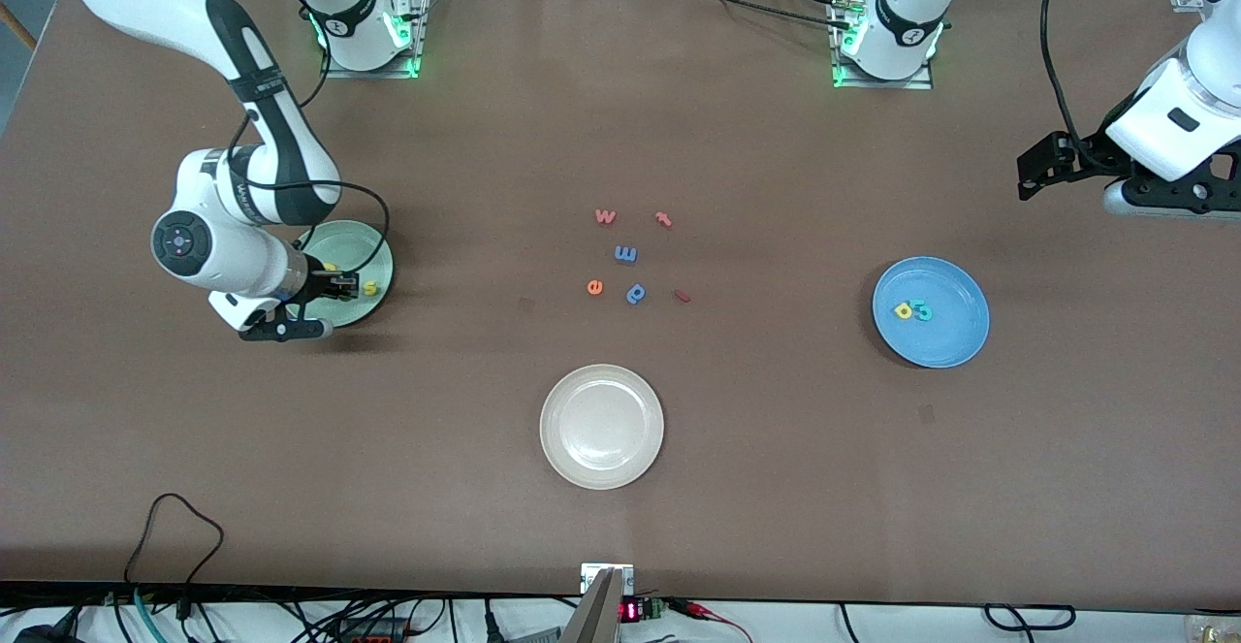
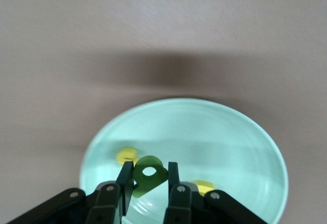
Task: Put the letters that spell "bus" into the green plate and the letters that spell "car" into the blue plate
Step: 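Place the green letter on the green plate with the right gripper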
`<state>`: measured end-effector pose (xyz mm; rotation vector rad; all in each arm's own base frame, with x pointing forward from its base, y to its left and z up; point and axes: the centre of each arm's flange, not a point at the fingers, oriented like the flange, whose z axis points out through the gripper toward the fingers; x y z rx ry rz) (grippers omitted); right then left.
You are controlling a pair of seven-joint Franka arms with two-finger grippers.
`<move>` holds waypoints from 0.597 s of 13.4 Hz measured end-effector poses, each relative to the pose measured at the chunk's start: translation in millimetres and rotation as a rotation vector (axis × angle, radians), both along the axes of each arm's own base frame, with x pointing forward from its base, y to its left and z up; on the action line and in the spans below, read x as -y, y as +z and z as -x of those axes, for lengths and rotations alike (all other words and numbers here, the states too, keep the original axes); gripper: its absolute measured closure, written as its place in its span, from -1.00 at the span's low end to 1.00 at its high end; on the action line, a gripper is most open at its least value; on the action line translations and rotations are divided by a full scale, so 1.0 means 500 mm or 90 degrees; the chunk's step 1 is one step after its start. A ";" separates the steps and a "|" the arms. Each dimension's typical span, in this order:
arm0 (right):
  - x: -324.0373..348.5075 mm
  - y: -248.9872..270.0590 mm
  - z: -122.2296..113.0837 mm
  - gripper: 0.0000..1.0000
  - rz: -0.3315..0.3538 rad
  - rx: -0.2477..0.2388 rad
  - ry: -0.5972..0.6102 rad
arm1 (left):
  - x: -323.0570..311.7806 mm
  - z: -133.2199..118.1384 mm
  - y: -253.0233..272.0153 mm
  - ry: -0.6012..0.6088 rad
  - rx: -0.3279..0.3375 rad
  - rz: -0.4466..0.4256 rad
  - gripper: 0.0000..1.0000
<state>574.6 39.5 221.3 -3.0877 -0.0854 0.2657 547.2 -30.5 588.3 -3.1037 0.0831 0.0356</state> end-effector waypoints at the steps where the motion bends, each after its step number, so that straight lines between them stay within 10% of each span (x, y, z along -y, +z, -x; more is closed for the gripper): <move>1: 0.016 -0.009 0.008 0.37 -0.001 -0.008 0.001 | 0.000 0.000 0.000 0.000 0.000 0.000 -1.00; 8: 0.023 0.010 0.018 -0.78 -0.004 -0.002 0.004 | 0.000 0.000 0.000 0.000 0.000 0.000 -1.00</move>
